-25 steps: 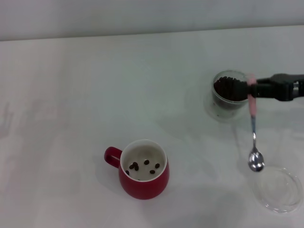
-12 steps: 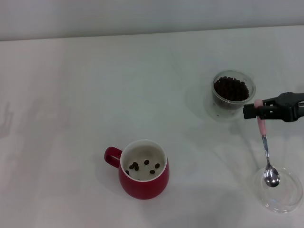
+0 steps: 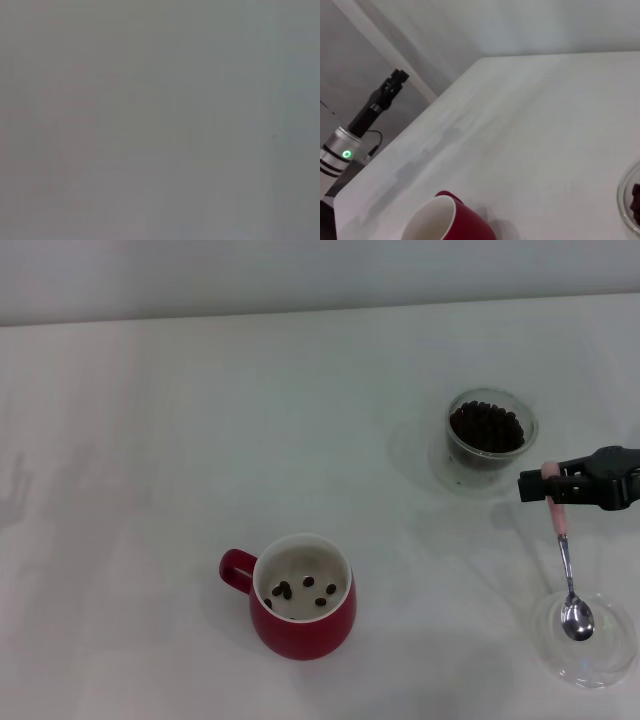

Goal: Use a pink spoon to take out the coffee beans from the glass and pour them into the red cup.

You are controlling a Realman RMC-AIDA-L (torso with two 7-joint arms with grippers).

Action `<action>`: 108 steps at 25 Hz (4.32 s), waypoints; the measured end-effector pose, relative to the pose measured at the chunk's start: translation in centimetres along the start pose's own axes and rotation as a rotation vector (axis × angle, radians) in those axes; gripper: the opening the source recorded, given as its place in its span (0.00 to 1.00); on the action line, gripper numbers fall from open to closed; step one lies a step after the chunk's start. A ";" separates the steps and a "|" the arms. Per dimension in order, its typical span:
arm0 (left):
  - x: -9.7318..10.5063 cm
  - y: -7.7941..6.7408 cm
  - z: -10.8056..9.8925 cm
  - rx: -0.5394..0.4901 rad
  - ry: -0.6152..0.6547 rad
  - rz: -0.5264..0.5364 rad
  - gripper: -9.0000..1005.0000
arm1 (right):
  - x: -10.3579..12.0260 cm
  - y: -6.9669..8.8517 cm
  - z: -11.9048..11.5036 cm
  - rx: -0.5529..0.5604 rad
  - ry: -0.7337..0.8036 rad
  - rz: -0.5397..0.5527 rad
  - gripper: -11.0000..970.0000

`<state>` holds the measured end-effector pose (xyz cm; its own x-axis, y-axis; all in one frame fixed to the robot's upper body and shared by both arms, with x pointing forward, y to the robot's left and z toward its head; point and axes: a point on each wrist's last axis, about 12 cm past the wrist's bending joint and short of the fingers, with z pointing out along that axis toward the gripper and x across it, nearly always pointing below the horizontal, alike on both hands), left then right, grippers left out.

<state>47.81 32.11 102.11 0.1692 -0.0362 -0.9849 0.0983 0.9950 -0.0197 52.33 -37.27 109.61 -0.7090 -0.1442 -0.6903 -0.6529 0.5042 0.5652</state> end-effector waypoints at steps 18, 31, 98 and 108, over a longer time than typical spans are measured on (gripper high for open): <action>-0.1 -0.2 0.6 0.009 -0.004 -0.001 0.67 | 1.6 -0.3 1.2 0.020 0.090 0.035 0.19; -0.1 -0.2 0.7 0.010 -0.005 -0.001 0.67 | 1.7 -0.3 1.7 0.020 0.147 0.063 0.20; 1.1 0.2 -0.1 -0.153 0.061 -0.094 0.67 | 0.4 -5.9 2.6 1.180 -0.779 -0.285 0.90; 1.5 0.4 1.0 -0.221 0.095 -0.133 0.67 | -0.2 -6.2 3.8 1.192 -0.753 -0.251 0.90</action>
<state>49.04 32.40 100.80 0.0757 -0.1695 -0.9826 -0.1049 0.9786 -0.1769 57.52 -37.18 104.49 -0.0561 -0.0469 -0.9973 0.1396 0.9887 -0.0544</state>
